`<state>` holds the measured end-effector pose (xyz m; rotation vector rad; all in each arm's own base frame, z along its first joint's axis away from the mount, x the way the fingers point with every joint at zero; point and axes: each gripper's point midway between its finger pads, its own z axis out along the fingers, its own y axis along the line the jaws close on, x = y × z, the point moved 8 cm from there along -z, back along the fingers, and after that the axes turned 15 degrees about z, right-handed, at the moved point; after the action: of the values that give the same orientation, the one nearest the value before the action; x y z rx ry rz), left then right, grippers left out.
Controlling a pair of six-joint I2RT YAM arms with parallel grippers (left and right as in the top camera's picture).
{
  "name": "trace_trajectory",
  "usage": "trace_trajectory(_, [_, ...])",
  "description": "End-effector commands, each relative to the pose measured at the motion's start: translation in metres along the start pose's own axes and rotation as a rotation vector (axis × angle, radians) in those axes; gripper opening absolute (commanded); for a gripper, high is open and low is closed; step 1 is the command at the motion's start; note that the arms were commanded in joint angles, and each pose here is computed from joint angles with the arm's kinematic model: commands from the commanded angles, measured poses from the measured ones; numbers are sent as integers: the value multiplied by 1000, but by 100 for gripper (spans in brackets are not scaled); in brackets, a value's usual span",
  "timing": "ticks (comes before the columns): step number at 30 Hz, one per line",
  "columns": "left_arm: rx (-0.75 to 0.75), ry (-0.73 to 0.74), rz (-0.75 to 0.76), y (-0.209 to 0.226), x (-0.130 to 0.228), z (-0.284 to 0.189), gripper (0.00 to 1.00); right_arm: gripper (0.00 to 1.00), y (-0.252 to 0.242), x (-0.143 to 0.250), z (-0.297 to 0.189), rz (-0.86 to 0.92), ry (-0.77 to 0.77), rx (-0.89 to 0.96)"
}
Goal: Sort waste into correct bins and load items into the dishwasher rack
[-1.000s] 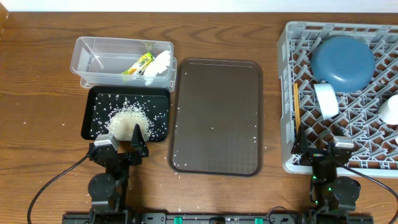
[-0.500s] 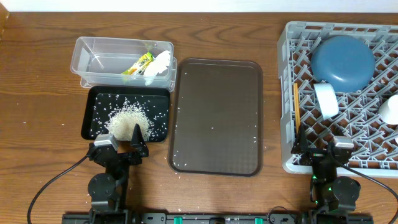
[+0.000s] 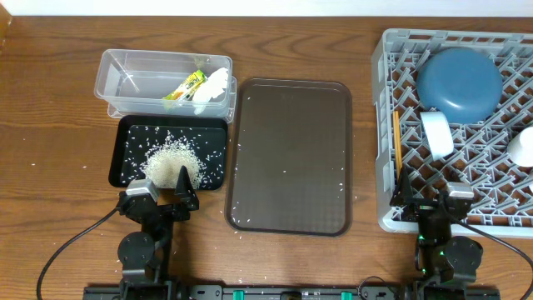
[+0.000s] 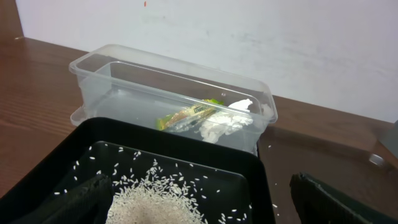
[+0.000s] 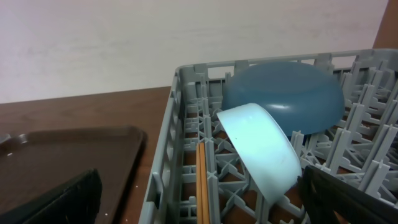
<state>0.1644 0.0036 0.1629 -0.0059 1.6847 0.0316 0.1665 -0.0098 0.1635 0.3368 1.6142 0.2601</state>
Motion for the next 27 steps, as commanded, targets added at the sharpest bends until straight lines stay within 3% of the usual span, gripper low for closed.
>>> trace_trajectory(1, [-5,37,23,1,13,2,94,99,3,2,0,-5,7,-18])
trace_trajectory(7, [40,31,145,-3,13,2,94,99,3,2,0,-5,7,-18])
trace_trajectory(27, [45,29,146,-4,12,2,94,99,3,2,0,-5,7,-18])
